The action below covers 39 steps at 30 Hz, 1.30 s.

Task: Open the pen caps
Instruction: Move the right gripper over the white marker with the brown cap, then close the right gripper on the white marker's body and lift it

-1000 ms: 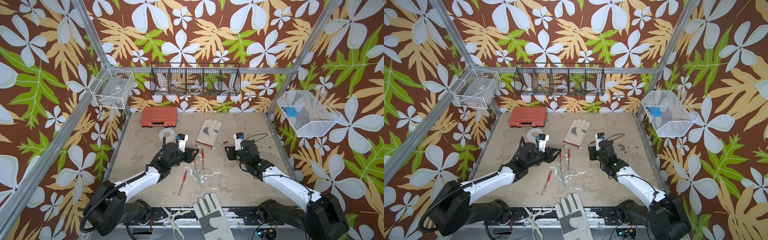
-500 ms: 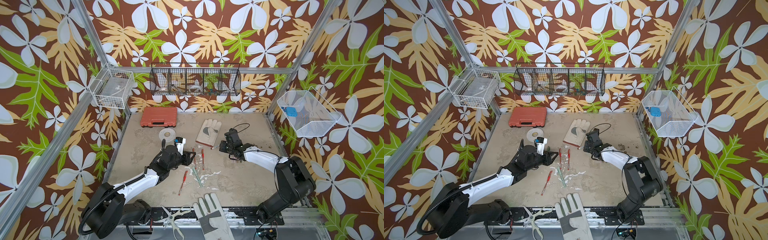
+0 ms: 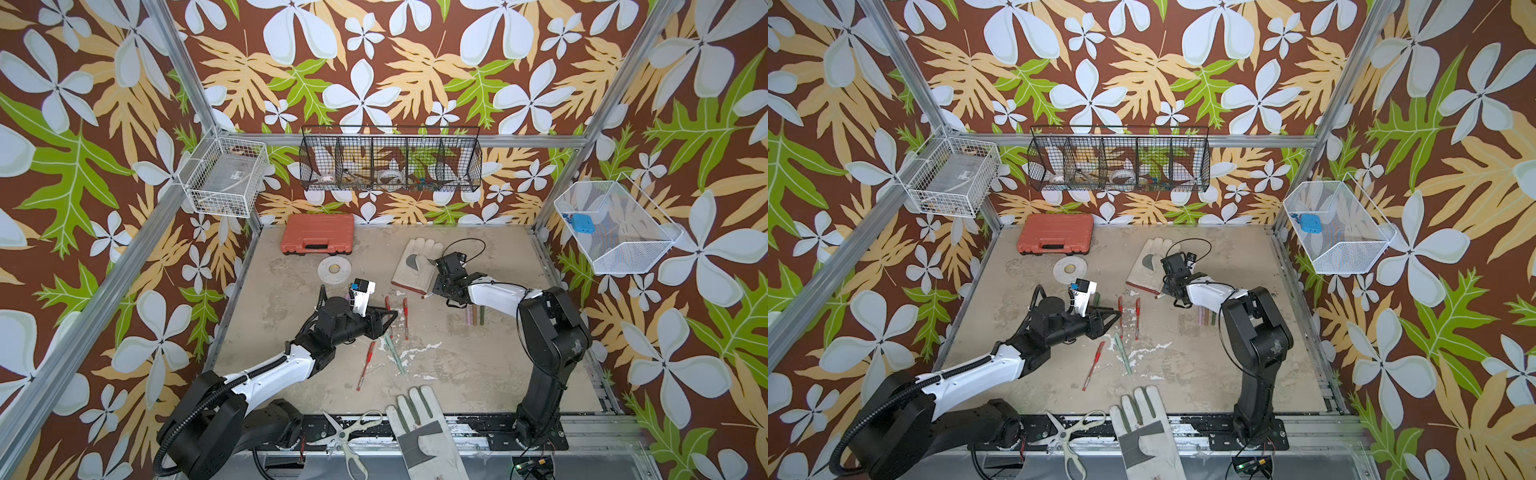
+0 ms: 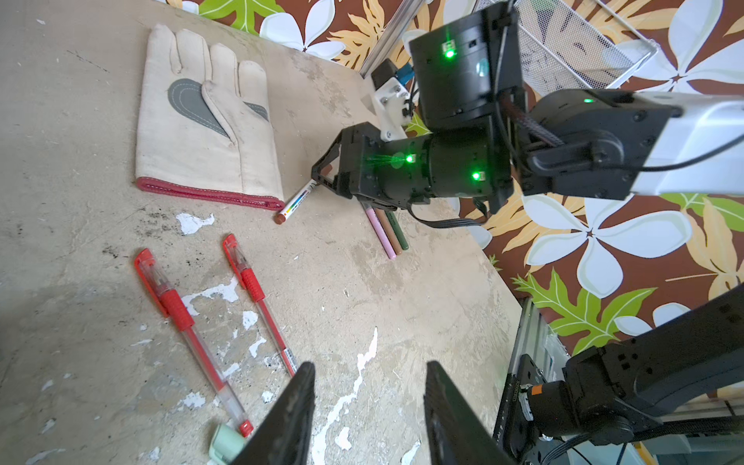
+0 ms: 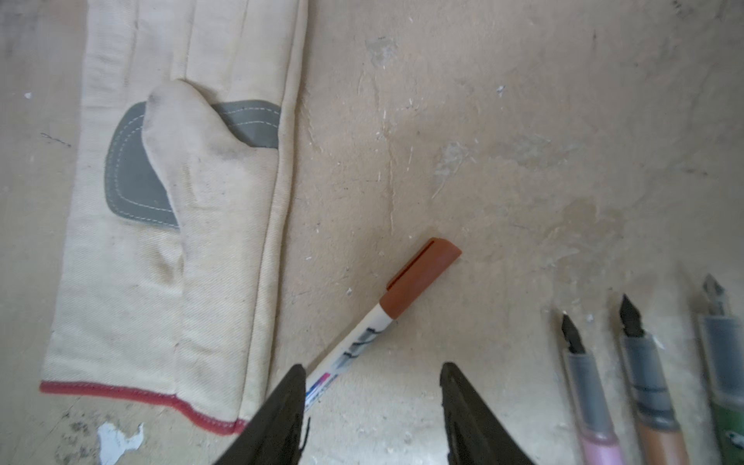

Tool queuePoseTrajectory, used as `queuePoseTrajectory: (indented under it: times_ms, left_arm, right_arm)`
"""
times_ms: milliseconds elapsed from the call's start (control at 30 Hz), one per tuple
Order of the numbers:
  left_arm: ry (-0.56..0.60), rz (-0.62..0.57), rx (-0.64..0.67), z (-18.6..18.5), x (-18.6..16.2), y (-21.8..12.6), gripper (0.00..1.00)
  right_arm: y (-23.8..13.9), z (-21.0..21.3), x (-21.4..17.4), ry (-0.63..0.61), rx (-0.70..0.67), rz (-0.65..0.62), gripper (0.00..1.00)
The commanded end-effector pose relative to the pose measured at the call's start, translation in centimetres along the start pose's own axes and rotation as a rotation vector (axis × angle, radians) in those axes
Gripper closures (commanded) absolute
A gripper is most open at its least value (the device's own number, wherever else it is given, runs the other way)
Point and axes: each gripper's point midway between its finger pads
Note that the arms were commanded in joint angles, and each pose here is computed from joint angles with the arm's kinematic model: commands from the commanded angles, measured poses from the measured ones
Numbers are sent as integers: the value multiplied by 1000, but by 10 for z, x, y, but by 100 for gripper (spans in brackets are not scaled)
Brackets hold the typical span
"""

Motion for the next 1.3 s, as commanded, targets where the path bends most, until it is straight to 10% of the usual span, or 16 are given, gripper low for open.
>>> queuePoseTrajectory:
  times_ms: [0, 967, 1267]
  left_arm:
    - [24, -25, -32, -8, 8, -1, 54]
    - [46, -48, 2, -6, 13, -6, 54]
    - [56, -55, 18, -4, 15, -8, 54]
  right_arm:
    - [4, -3, -1, 14, -38, 7, 48]
    - [18, -7, -40, -109, -9, 73, 79]
    - [4, -4, -50, -167, 49, 92, 73]
Point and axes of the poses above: each gripper's point midway between its finger pads, its own y axis out along the fingers, its own z axis along the line the jaws close on, x = y × z, and after that the axes turned 2 degrees about y, right-handed
